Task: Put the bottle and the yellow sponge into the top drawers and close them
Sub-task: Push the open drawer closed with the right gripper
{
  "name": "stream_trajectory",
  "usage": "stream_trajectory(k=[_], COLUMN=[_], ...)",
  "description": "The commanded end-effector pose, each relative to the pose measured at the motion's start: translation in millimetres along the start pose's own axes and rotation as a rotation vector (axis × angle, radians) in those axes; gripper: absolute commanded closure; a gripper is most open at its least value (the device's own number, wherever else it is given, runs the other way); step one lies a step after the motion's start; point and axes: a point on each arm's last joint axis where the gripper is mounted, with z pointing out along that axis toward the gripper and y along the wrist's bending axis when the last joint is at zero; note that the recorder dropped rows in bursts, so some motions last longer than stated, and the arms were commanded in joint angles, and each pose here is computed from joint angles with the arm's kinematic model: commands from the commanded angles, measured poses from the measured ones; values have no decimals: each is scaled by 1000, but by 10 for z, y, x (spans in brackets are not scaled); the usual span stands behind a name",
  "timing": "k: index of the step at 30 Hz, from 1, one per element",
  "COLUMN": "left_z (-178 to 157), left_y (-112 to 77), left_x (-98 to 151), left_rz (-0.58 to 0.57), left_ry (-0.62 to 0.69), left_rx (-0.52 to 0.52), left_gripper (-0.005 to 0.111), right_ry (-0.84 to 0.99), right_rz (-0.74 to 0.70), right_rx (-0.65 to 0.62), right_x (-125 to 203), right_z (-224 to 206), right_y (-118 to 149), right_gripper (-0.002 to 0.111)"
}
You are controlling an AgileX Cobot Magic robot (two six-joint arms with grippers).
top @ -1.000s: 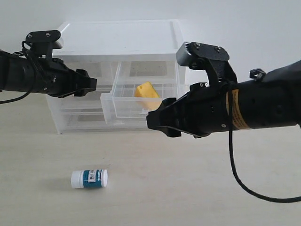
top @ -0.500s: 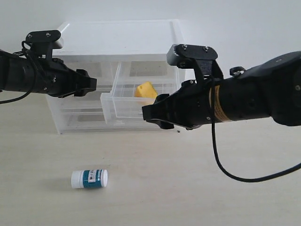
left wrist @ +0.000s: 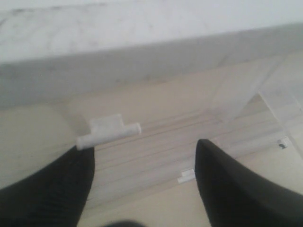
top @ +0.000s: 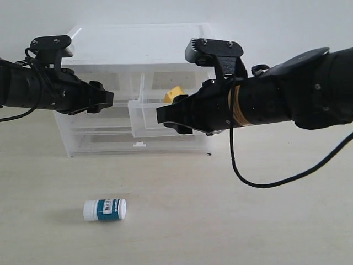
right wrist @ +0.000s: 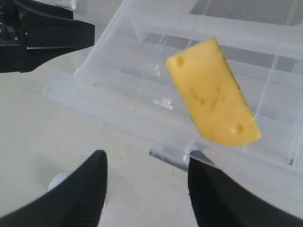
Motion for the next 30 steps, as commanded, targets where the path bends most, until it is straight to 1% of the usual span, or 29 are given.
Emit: stream_trajectory(k=[1,8,17,27,30], left_z=[14,14,14,15,15], left_y=[91,91,91,88,88], left_x=[-129,-129,-129,-129,-129], left_rz=[24,24,24,24,24], left_ry=[-40,-40,-40,-40,-40], left_rx=[-86,-86,-86,-82,-82], left_gripper=[47,47,47,47,47], right_ry=[-16,-65,-155,-155,-166], right_rz=[-26,-36,-61,-66,-66], right_rx=[34,73,111,135,151], right_x=[-72,-249,-515,-539,-562], right_z=[143,313,316,525,531], right_y=[-45,-81,-76,-132,-145], right_gripper=[60,60,60,60,60])
